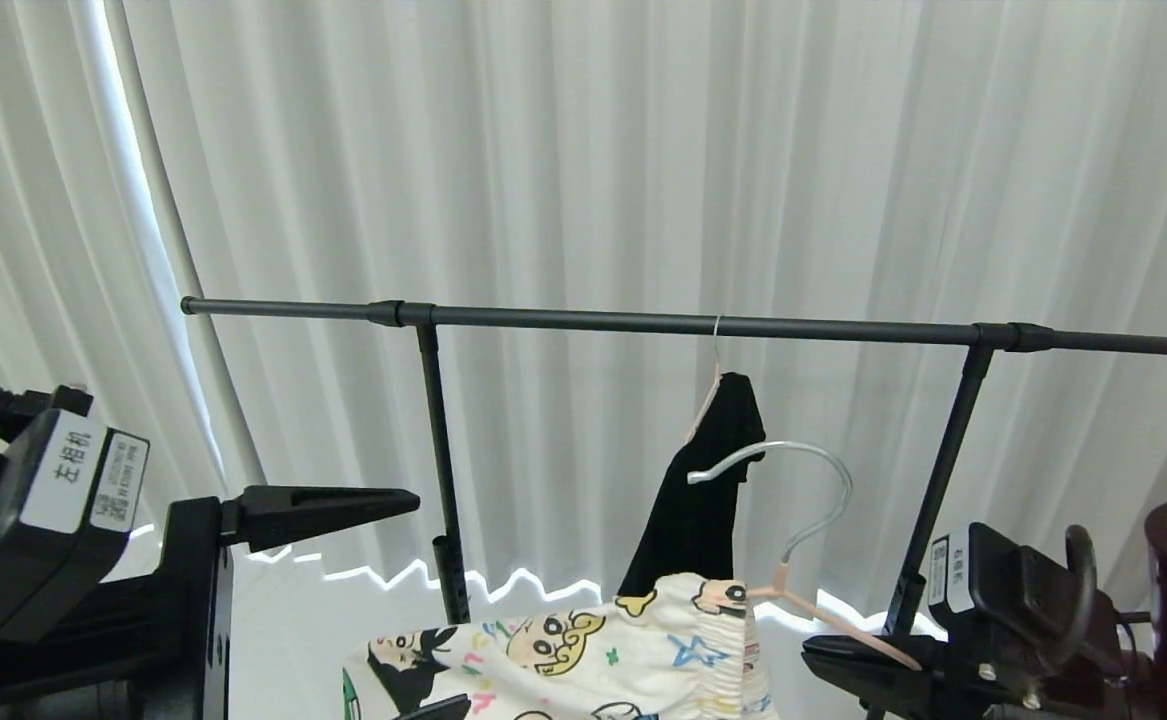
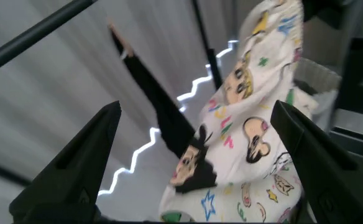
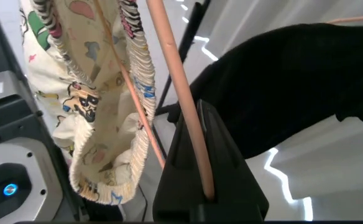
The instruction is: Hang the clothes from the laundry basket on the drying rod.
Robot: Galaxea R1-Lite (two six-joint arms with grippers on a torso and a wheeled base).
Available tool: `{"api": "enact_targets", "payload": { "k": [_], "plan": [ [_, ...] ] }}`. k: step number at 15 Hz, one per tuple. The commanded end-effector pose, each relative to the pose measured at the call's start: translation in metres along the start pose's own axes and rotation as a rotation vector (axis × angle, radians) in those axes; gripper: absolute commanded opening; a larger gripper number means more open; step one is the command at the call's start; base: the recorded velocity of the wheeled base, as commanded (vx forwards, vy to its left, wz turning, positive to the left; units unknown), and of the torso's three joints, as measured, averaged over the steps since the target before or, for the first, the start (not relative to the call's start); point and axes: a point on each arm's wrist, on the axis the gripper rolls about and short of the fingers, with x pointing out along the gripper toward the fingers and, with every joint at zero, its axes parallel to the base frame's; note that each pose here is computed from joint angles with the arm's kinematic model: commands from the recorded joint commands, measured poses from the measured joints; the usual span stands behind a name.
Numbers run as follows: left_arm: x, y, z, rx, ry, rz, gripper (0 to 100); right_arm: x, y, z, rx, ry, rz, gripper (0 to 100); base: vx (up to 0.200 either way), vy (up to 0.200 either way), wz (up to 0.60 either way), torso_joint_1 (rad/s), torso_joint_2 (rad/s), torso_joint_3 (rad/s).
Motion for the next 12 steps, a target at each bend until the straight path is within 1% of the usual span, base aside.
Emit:
{"api": "enact_targets", "payload": {
  "k": [1, 3, 5, 6, 7, 9, 12],
  "plan": [
    [0.006, -0.002, -0.001, 0.000, 0.008, -0.034, 100, 0.007, 0.004, 0.000, -0.007, 0.016, 0.024, 0, 0.000, 0.000, 0.00, 0.000, 0.00, 0.000],
    [0.014, -0.003, -0.003, -0.004, 0.026, -0.070, 100, 0.018, 0.009, 0.006, -0.023, 0.016, 0.056, 0, 0.000, 0.000, 0.00, 0.000, 0.00, 0.000],
    [0.023, -0.001, -0.009, -0.026, 0.063, -0.087, 100, 0.028, 0.009, 0.014, -0.028, 0.013, 0.063, 0, 0.000, 0.000, 0.00, 0.000, 0.00, 0.000],
    [0.023, -0.001, -0.009, -0.027, 0.064, -0.087, 100, 0.029, 0.009, 0.015, -0.028, 0.011, 0.063, 0, 0.000, 0.000, 0.00, 0.000, 0.00, 0.000],
    [0.028, 0.001, -0.010, -0.035, 0.078, -0.096, 100, 0.039, 0.008, 0.025, -0.035, -0.005, 0.067, 0, 0.000, 0.000, 0.00, 0.000, 0.00, 0.000],
    [0.034, 0.002, -0.019, -0.057, 0.115, -0.108, 100, 0.047, 0.009, 0.034, -0.041, -0.021, 0.077, 0, 0.000, 0.000, 0.00, 0.000, 0.00, 0.000],
    [0.042, 0.003, -0.025, -0.073, 0.151, -0.123, 100, 0.056, 0.013, 0.039, -0.051, -0.026, 0.095, 0, 0.000, 0.000, 0.00, 0.000, 0.00, 0.000]
  ]
}}
